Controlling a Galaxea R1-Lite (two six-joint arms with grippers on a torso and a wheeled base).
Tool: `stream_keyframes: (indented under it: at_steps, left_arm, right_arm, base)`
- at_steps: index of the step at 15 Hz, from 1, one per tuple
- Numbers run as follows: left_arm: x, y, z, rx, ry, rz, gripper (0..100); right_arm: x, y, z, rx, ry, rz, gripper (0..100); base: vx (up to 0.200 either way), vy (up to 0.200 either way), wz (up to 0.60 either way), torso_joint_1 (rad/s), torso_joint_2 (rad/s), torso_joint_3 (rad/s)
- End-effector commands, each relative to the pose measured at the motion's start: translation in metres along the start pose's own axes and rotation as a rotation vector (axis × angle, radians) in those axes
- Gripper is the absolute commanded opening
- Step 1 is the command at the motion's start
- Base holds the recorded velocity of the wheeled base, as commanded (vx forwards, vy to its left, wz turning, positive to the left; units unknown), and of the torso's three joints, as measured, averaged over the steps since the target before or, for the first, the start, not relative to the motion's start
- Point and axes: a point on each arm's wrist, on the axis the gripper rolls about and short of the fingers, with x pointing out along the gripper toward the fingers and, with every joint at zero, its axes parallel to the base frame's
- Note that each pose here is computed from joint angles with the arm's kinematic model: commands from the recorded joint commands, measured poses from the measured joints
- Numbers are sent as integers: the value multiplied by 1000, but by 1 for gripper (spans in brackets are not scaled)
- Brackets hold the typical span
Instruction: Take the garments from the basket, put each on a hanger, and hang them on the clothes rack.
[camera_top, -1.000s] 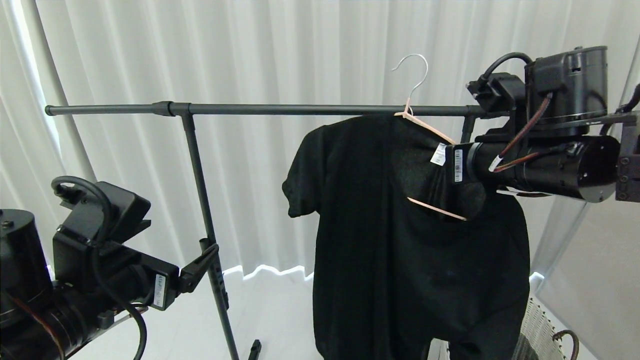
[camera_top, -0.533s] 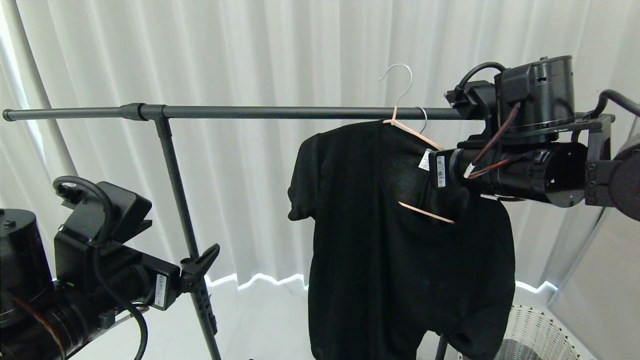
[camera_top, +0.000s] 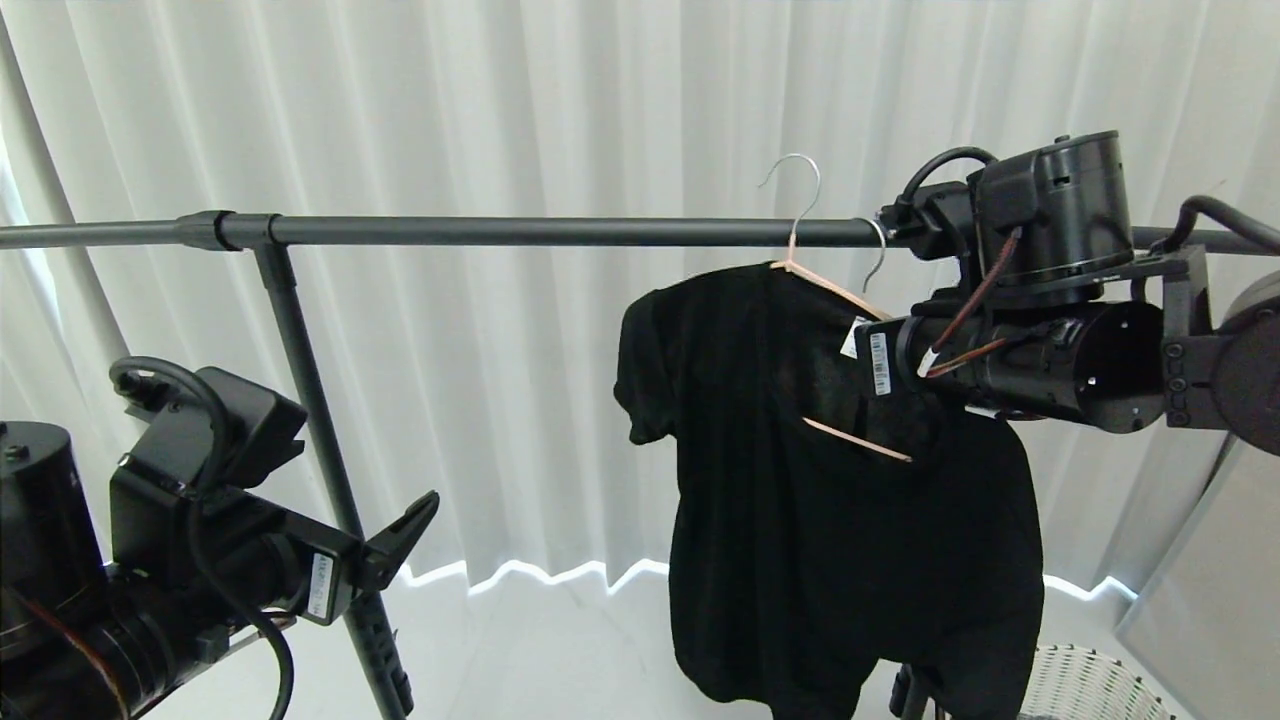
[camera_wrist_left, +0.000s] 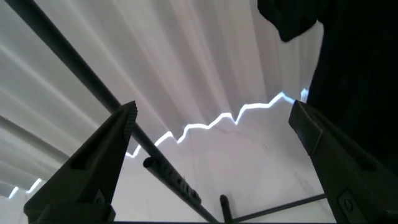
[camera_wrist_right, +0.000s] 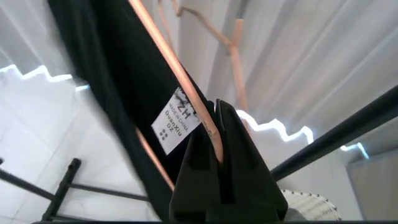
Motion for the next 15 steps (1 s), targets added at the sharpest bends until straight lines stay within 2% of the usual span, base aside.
stream_keyframes:
  at_steps: [1, 5, 9, 15]
  left_arm:
    - [0, 0, 0, 1, 0, 1, 100]
    - [0, 0, 0, 1, 0, 1, 100]
    - [0, 0, 0, 1, 0, -1, 100]
    - [-1, -5, 1, 9, -9, -26, 100]
  right_arm:
    - [2, 4, -4, -13, 12, -3, 0]
    - [22, 5, -12, -72, 37, -127, 0]
    - [30, 0, -11, -64, 42, -152, 0]
    - [33, 1, -14, -69, 50, -153, 0]
  base:
    - [0, 0, 0, 0, 0, 0]
    - [0, 0, 0, 0, 0, 0]
    - [0, 0, 0, 0, 0, 0]
    - [0, 0, 0, 0, 0, 0]
